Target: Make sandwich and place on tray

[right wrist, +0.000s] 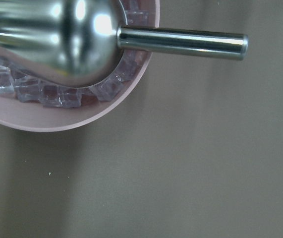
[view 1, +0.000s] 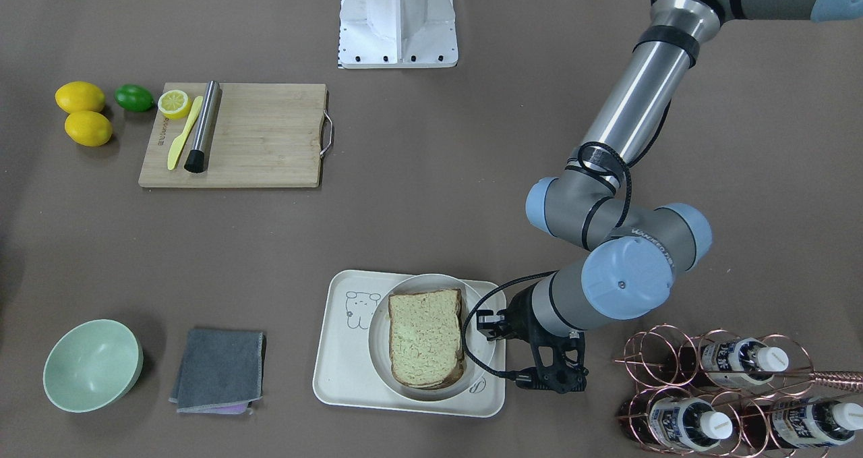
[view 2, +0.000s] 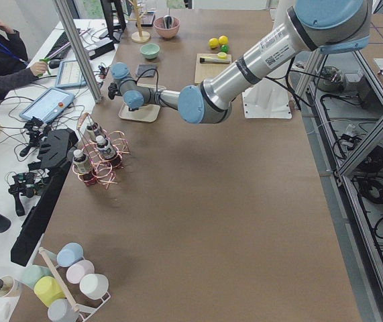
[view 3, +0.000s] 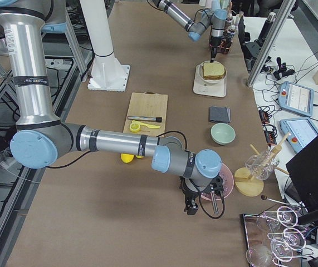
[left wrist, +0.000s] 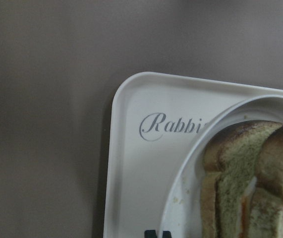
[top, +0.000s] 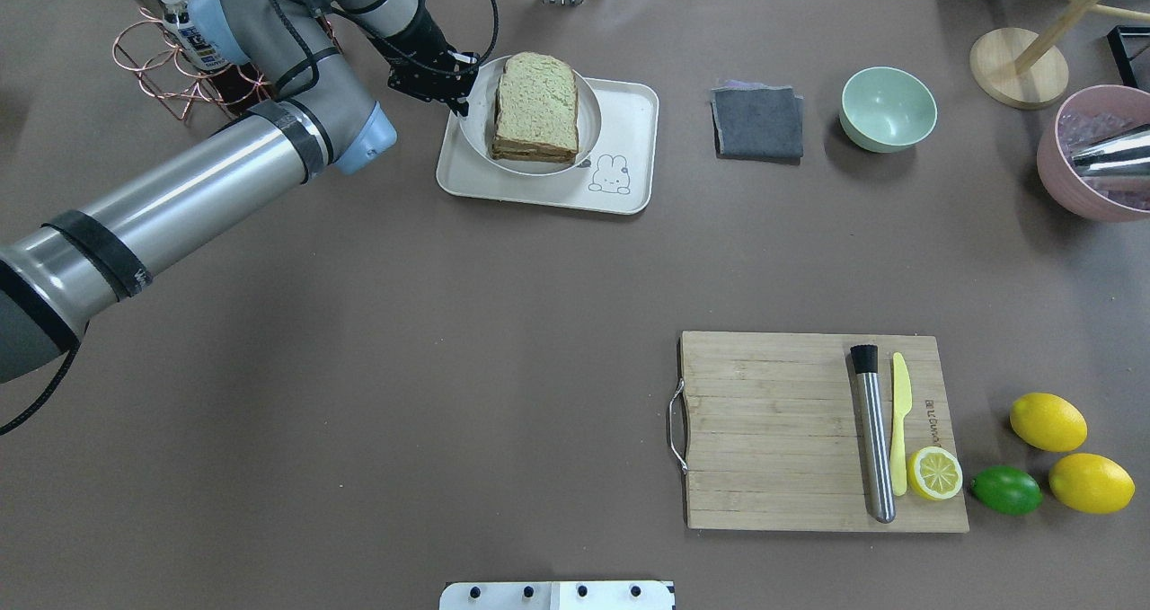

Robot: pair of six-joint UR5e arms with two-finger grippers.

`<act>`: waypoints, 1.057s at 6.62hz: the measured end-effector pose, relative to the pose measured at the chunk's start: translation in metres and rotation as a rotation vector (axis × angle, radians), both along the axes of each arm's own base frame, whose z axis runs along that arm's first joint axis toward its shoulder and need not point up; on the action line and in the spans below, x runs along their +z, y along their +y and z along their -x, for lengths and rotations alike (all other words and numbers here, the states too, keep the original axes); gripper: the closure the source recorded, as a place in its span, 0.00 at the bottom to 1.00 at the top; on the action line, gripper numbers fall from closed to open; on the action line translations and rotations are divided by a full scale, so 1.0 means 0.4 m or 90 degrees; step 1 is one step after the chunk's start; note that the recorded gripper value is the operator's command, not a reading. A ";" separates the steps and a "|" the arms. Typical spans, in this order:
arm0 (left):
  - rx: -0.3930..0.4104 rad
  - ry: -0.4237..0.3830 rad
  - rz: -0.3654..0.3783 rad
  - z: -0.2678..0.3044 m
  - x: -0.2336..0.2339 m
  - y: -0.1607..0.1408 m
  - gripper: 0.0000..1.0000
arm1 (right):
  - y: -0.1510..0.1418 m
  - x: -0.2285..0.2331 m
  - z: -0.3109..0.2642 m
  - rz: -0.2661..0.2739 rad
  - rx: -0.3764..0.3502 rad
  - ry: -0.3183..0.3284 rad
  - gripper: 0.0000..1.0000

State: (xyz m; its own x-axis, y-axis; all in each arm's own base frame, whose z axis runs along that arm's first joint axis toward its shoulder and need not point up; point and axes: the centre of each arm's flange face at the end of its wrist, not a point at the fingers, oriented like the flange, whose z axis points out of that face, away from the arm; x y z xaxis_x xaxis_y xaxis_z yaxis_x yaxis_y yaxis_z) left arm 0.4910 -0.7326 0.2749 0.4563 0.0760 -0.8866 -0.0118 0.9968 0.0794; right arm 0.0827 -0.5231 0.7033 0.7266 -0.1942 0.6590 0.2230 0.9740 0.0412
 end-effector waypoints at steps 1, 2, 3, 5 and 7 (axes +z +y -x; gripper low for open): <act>-0.001 -0.001 -0.005 -0.014 -0.004 0.005 0.87 | 0.000 0.000 0.000 0.000 0.000 0.000 0.00; -0.002 -0.002 -0.011 -0.026 -0.007 0.010 0.02 | 0.002 0.003 0.000 0.001 0.000 0.000 0.00; -0.005 -0.004 -0.018 -0.037 -0.009 0.016 0.01 | 0.004 0.005 0.000 0.003 0.000 0.000 0.00; -0.010 -0.005 -0.027 -0.046 -0.015 0.020 0.01 | 0.007 0.010 0.000 0.005 0.000 0.001 0.00; -0.016 0.006 -0.038 -0.026 -0.037 0.022 0.01 | 0.011 0.017 0.000 0.008 0.000 0.001 0.00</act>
